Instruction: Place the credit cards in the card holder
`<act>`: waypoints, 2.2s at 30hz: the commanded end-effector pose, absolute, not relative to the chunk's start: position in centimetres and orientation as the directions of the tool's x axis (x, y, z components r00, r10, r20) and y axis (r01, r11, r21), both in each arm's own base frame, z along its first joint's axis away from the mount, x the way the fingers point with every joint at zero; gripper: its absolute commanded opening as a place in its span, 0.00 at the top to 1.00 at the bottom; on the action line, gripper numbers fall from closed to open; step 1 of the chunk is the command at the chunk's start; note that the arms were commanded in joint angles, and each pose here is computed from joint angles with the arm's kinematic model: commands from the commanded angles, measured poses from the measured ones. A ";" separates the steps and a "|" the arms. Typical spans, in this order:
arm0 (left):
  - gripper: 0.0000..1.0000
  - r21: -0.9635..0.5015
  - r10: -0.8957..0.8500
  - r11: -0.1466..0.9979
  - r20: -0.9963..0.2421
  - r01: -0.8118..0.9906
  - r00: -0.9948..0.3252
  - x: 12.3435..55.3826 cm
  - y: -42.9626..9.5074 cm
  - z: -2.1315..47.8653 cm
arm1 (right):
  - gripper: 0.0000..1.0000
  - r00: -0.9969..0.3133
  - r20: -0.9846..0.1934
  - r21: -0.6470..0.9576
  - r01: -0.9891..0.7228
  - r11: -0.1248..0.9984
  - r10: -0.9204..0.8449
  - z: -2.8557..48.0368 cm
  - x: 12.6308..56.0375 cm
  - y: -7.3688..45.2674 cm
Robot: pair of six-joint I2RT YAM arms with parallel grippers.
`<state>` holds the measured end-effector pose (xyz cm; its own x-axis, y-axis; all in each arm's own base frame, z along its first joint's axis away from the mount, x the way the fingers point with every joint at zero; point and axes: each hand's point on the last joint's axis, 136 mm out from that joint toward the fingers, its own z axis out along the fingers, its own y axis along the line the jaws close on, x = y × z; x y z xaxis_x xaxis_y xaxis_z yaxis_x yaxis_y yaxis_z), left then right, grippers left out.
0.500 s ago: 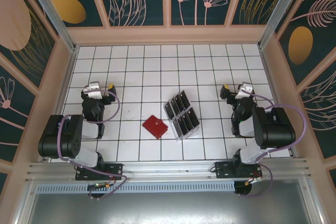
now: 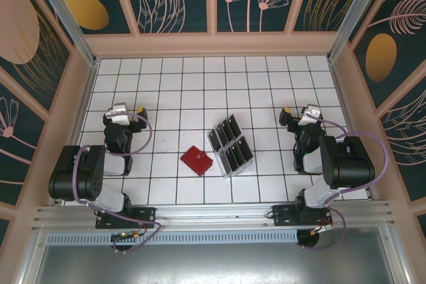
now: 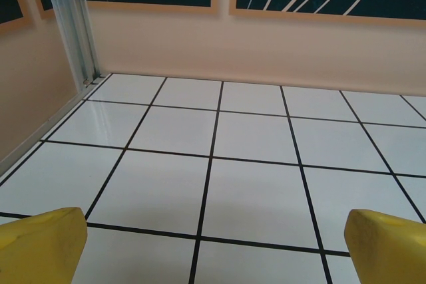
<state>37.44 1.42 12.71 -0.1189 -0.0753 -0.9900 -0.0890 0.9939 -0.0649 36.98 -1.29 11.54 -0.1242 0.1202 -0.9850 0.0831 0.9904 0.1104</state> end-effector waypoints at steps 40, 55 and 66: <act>0.01 -0.455 -0.460 0.887 -0.864 -0.074 -0.207 38.8 -0.3 22.0 | 0.03 -0.495 -0.752 0.582 -0.189 0.791 0.435 22.5 30.8 10.5; 0.01 -0.489 -0.465 0.872 -0.806 -0.030 -0.366 41.1 -4.9 19.8 | 0.12 -0.876 -0.466 0.449 -0.113 0.886 0.124 15.4 17.0 18.3; 0.01 -0.503 -0.460 0.864 -0.778 -0.015 -0.429 43.0 -7.3 18.4 | 0.12 -0.948 -0.318 0.422 -0.133 0.897 0.009 9.6 9.7 21.7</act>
